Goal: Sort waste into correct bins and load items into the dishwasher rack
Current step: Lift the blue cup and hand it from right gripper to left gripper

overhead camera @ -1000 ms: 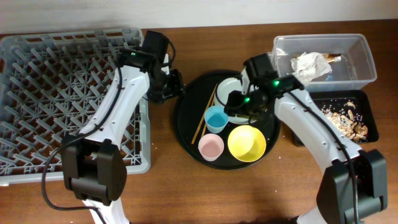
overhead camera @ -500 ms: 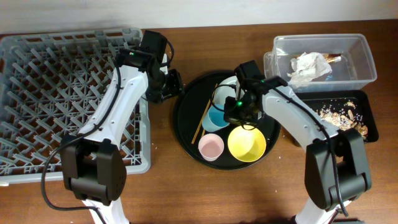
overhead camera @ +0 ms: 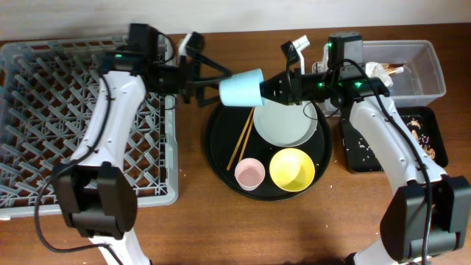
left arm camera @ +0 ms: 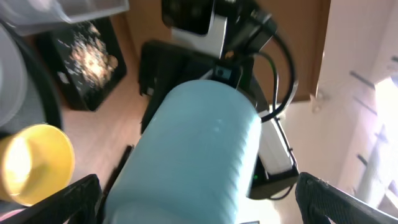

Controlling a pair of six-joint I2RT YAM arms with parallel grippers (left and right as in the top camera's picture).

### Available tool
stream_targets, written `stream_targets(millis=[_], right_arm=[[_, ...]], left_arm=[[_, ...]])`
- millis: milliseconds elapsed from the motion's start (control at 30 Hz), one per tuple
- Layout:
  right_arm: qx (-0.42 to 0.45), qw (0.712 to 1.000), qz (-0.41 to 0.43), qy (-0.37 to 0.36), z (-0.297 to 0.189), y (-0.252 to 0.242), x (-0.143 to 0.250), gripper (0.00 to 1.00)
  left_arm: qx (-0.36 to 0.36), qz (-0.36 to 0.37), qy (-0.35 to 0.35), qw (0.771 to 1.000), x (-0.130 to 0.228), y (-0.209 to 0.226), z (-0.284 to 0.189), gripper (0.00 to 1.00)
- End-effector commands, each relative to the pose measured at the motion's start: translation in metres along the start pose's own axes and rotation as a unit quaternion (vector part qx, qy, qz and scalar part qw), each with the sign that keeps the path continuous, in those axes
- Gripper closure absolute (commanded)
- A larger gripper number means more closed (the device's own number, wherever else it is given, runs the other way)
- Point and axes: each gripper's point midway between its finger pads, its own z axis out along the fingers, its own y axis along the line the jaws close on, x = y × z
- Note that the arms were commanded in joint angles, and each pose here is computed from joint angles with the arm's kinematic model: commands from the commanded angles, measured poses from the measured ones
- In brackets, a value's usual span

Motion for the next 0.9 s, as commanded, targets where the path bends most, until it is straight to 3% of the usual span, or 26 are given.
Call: stream_targets(millis=[0,200,467,533,600,633,867], right_arm=[[-0.016,1.0,0.006,-0.001,-0.001,0.016,-0.005,0.96],[0.004,1.0,-0.004,-0.003,0.013,0.014,-0.005,0.96],[-0.001,1.0,0.001,-0.004,0.009,0.015,-0.005,0.96],[-0.005,1.0,0.003,-0.002,0.008,0.016,-0.005,0.96],[-0.017,1.0,-0.003,-0.002,0.008,0.021,-0.008,0.96],[-0.022,1.0,-0.001,-0.003,0.007,0.024,-0.01,0.96],[-0.013,1.0,-0.009,-0.012,0.009,0.022,-0.013,0.96]], left_arm=[[0.031,0.013,0.038,0.999,0.012,-0.012,0.027,0.01],[0.034,0.011,0.054,0.998,0.019,-0.014,0.04,0.24],[0.027,-0.002,0.017,0.999,0.004,-0.01,0.01,0.23],[0.026,-0.002,0.013,1.0,0.002,-0.009,0.007,0.13],[0.026,-0.002,0.013,1.0,0.002,-0.009,0.007,0.14],[0.026,-0.002,0.013,1.0,0.002,-0.009,0.007,0.09],[0.026,-0.002,0.013,1.0,0.002,-0.009,0.007,0.11]])
